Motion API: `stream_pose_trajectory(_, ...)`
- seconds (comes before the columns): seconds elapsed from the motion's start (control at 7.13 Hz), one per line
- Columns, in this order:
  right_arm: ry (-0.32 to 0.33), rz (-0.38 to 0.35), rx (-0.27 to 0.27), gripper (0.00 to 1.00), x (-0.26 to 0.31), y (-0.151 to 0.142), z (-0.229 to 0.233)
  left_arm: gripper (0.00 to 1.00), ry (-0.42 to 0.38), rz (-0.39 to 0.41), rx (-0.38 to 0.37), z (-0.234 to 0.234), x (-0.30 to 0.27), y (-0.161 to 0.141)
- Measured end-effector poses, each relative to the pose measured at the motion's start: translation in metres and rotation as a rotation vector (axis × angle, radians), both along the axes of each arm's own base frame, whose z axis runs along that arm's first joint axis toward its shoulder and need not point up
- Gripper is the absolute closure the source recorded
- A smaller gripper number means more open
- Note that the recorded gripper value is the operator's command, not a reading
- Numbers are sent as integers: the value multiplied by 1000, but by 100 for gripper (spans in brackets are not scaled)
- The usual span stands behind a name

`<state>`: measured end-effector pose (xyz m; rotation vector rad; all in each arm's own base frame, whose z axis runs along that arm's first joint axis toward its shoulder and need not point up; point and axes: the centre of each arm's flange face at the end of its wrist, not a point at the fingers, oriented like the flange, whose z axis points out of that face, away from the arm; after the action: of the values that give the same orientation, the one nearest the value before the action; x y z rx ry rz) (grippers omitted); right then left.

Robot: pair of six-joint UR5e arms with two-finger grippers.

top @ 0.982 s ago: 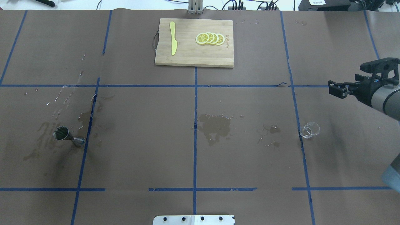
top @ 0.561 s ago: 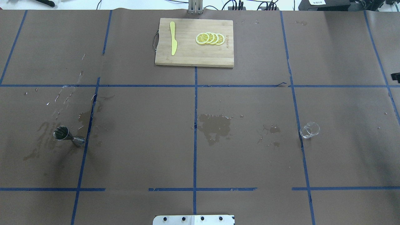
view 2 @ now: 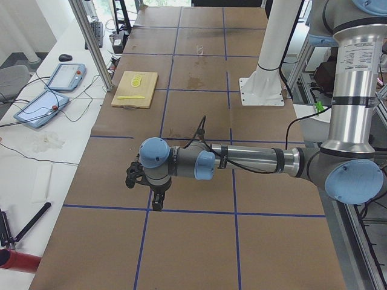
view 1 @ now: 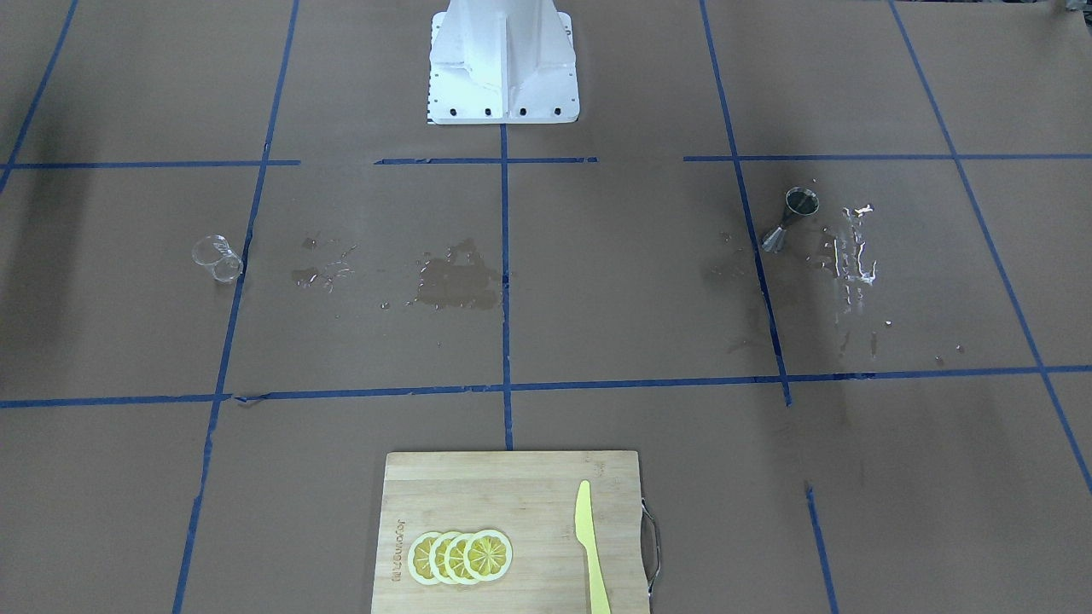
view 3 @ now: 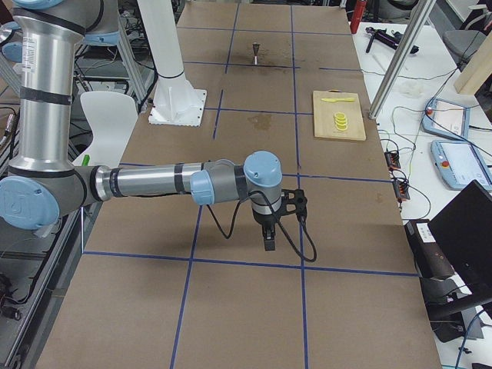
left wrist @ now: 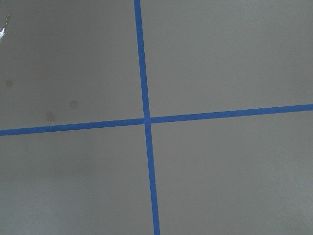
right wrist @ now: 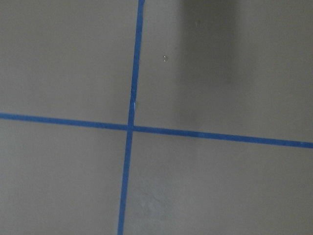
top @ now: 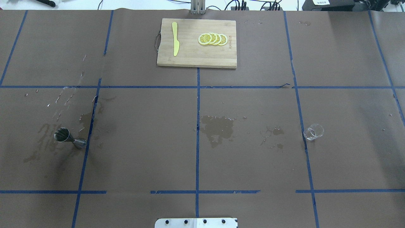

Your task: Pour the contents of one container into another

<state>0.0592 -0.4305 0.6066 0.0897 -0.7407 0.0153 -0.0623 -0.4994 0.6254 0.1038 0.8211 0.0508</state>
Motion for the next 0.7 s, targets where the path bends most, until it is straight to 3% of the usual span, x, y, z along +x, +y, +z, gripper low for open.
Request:
stream_pose_trajectory(0.28,-2,13,-71,0,4,20,21,0,1,3,-8,4,2,2)
stream_pose_trajectory(0.7,4,13,-95,0,5,25,34,0,0,5,-4,2,2,2)
